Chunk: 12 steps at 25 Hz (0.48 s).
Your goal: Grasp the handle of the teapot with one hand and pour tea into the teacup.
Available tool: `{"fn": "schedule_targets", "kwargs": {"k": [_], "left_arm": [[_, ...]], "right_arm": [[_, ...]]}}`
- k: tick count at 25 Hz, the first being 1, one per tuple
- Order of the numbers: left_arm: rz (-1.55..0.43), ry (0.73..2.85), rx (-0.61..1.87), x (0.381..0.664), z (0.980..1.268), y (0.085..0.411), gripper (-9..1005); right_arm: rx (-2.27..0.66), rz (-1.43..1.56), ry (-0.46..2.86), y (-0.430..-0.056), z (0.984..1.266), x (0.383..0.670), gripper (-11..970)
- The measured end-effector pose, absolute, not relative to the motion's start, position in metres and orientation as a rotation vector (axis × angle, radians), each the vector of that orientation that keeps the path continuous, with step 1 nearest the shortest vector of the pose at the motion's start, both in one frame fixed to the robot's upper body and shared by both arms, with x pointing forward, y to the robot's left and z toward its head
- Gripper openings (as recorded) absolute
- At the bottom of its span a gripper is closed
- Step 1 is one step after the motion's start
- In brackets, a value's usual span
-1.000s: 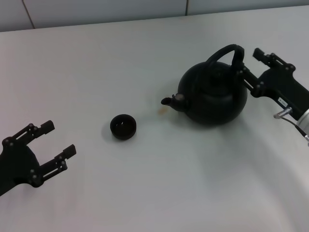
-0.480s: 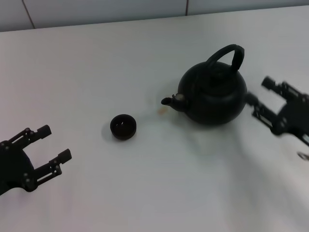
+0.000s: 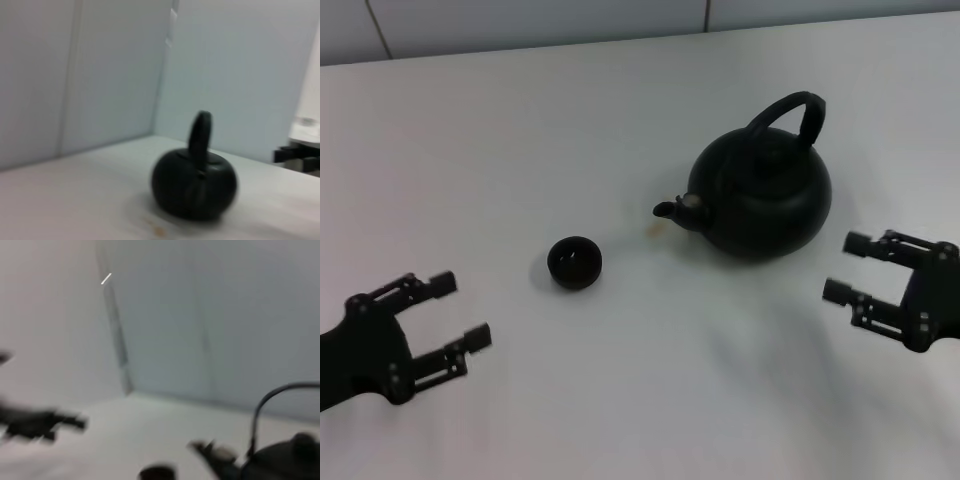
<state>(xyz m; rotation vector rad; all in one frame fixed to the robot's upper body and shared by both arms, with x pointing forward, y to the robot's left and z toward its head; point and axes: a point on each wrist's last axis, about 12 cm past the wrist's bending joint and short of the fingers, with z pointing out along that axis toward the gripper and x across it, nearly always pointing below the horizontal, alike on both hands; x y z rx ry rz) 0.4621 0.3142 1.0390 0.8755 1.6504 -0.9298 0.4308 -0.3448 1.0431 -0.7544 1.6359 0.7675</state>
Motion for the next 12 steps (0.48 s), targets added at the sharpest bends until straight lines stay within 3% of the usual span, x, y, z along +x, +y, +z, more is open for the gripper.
{"fn": "schedule_targets", "kwargs": {"k": [2, 7, 12], "left_arm": [[-0.976, 1.710, 0.932, 0.472, 1.045, 0.316, 766], [-0.963, 1.819, 1.042, 0.498, 1.065, 0.325, 768], [-0.955, 1.820, 1.055, 0.503, 1.069, 0.323, 770]], "right_arm": [[-0.924, 0.799, 1.725, -0.351, 1.059, 0.455, 624], [-1.069, 0.790, 1.771, -0.350, 1.076, 0.484, 624], [-1.113, 0.782, 1.769, -0.344, 1.080, 0.494, 624]]}}
